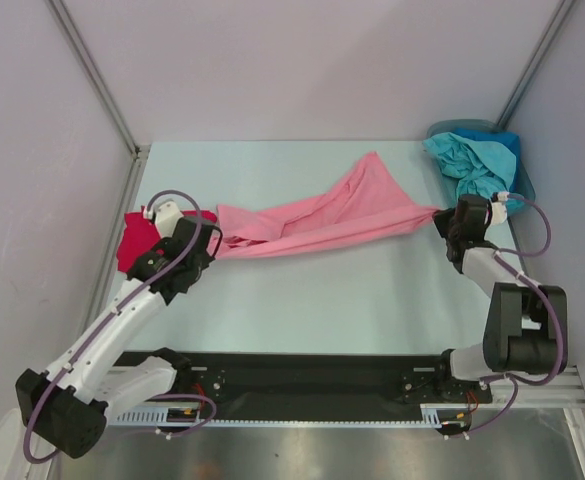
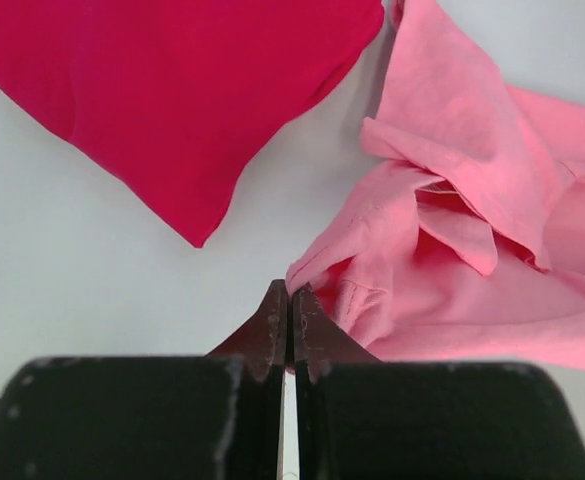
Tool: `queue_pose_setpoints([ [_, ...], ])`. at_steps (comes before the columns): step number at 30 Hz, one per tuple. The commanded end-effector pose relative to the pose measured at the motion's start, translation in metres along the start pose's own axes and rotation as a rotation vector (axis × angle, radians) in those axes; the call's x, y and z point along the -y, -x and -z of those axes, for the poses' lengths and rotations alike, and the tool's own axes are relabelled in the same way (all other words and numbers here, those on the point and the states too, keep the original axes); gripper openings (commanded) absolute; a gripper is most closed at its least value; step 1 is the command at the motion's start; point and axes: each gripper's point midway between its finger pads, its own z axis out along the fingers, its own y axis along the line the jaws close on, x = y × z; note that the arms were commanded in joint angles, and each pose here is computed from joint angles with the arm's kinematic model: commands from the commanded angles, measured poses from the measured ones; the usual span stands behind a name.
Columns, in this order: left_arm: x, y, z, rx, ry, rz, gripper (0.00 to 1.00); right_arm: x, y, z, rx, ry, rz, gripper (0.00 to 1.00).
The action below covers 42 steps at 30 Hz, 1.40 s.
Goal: Fold and stack the t-shirts
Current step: Flatten the tshirt out
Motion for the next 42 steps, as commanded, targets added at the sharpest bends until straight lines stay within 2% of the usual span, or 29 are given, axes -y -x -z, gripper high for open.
queue_pose_setpoints([
  [1,0.003,-0.007,0.001,-0.038,-0.056,0.022,0.0,0.007,0.021,0.012,0.08,-0.019,-0.058,0.0],
  [6,0.018,-0.049,0.003,-0.188,-0.172,0.075,0.0,0.026,0.01,0.034,0.06,-0.038,-0.097,0.0],
  [9,0.015,-0.069,0.001,-0.231,-0.194,0.104,0.0,0.03,-0.004,0.048,0.037,-0.024,-0.087,0.0],
  [18,0.001,-0.089,-0.003,-0.248,-0.18,0.099,0.0,0.053,-0.044,0.085,-0.044,0.003,-0.038,0.0],
  [23,-0.001,-0.09,-0.001,-0.242,-0.184,0.11,0.0,0.068,-0.057,0.101,-0.052,0.001,-0.023,0.0],
  [27,-0.01,-0.089,0.002,-0.233,-0.161,0.115,0.0,0.089,-0.061,0.112,-0.06,-0.068,-0.011,0.0],
  [32,-0.022,-0.089,0.009,-0.231,-0.128,0.12,0.0,0.093,-0.05,0.116,-0.016,-0.096,-0.023,0.0],
  [42,-0.02,-0.054,0.024,-0.166,-0.12,0.149,0.0,0.102,-0.016,0.107,0.04,-0.148,-0.047,0.0],
])
